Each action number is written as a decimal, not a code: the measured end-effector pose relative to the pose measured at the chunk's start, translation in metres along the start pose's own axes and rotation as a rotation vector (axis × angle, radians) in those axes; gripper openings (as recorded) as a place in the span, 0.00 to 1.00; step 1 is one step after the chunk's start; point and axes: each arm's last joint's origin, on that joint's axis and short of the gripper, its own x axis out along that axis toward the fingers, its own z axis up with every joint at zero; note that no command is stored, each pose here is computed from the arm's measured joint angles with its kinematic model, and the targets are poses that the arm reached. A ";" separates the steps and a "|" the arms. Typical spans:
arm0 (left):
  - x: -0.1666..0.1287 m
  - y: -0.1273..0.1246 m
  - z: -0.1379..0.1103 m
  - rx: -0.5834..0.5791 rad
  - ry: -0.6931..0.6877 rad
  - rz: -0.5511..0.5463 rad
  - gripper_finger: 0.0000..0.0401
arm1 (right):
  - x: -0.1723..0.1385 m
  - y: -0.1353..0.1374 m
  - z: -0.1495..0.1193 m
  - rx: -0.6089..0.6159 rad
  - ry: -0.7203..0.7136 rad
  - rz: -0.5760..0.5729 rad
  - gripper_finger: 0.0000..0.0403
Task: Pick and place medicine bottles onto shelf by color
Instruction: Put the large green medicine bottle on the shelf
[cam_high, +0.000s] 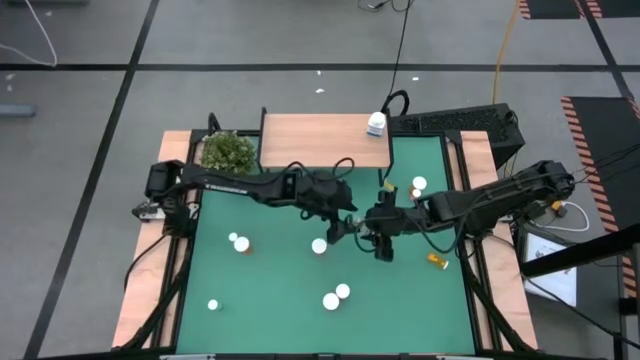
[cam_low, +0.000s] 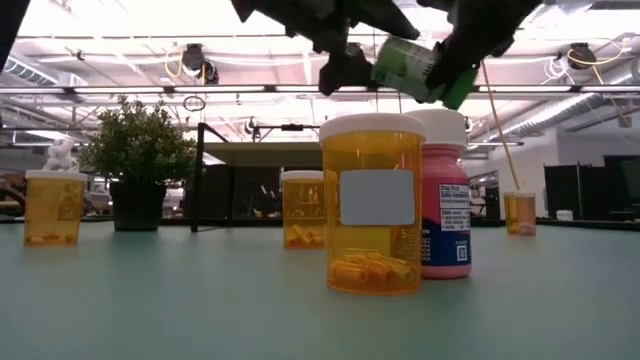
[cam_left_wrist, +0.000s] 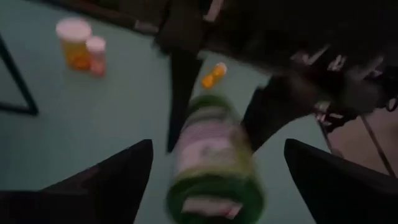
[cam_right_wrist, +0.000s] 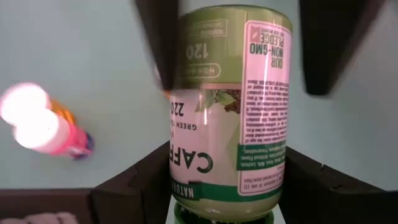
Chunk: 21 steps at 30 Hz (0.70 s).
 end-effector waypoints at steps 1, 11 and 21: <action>-0.001 0.000 0.002 0.002 -0.008 -0.002 0.79 | -0.001 0.000 0.000 0.008 -0.002 0.002 0.54; -0.006 -0.011 0.005 0.011 -0.026 -0.056 0.44 | -0.010 0.001 0.001 0.026 -0.033 0.026 0.54; -0.004 -0.023 0.005 -0.014 -0.052 -0.093 0.68 | -0.014 0.004 0.004 0.039 -0.077 0.045 0.54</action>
